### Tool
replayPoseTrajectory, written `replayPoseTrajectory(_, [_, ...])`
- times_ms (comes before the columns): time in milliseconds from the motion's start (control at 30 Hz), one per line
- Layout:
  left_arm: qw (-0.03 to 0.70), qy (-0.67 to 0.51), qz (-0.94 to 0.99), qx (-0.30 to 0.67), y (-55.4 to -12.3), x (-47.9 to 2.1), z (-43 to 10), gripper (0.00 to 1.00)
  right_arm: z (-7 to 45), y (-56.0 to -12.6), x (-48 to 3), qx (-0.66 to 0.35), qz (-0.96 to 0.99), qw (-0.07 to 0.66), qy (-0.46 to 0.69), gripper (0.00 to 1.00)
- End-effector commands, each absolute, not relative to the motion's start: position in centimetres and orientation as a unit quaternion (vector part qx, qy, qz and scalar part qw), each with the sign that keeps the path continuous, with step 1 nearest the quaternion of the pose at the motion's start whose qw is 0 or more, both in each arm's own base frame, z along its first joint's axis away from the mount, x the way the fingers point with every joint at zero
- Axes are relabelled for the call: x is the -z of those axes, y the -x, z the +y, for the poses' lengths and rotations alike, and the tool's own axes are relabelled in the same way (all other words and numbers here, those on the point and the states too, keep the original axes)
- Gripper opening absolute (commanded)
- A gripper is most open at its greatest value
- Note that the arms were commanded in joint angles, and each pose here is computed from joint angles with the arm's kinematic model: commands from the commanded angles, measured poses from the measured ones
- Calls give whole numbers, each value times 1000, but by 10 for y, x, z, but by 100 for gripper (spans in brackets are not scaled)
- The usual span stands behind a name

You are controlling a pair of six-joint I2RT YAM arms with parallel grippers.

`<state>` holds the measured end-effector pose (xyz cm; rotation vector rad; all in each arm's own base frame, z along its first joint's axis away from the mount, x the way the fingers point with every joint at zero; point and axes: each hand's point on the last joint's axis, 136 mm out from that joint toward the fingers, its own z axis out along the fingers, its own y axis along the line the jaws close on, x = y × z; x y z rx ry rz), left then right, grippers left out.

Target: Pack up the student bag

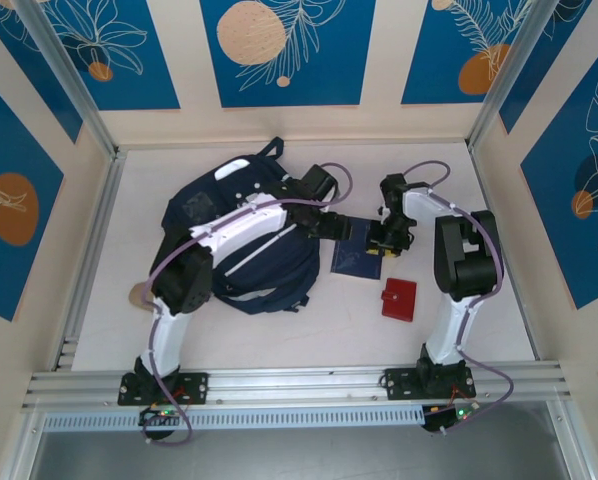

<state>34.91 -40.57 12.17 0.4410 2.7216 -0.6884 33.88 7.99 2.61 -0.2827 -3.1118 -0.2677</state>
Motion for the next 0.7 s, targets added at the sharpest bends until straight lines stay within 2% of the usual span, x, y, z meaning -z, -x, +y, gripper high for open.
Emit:
replayPoseTrajectory(0, [147,-145,949,240,-353,-116,-422,70,90,-341,-43,128,-985,-24,116,41])
replayPoseTrajectory(233, [122,-140,960,207,-353,-72,-439,52,79,-342,-41,136,-976,-35,165,38])
replayPoseTrajectory(400, [122,-131,969,173,-357,-52,-430,56,79,-341,-32,145,-975,-23,169,38])
replayPoseTrajectory(533, [105,-129,972,168,-355,-39,-428,57,77,-338,-21,135,-974,-8,180,31])
replayPoseTrajectory(667, [94,-120,976,153,-353,-30,-422,57,76,-335,-13,130,-975,2,182,29])
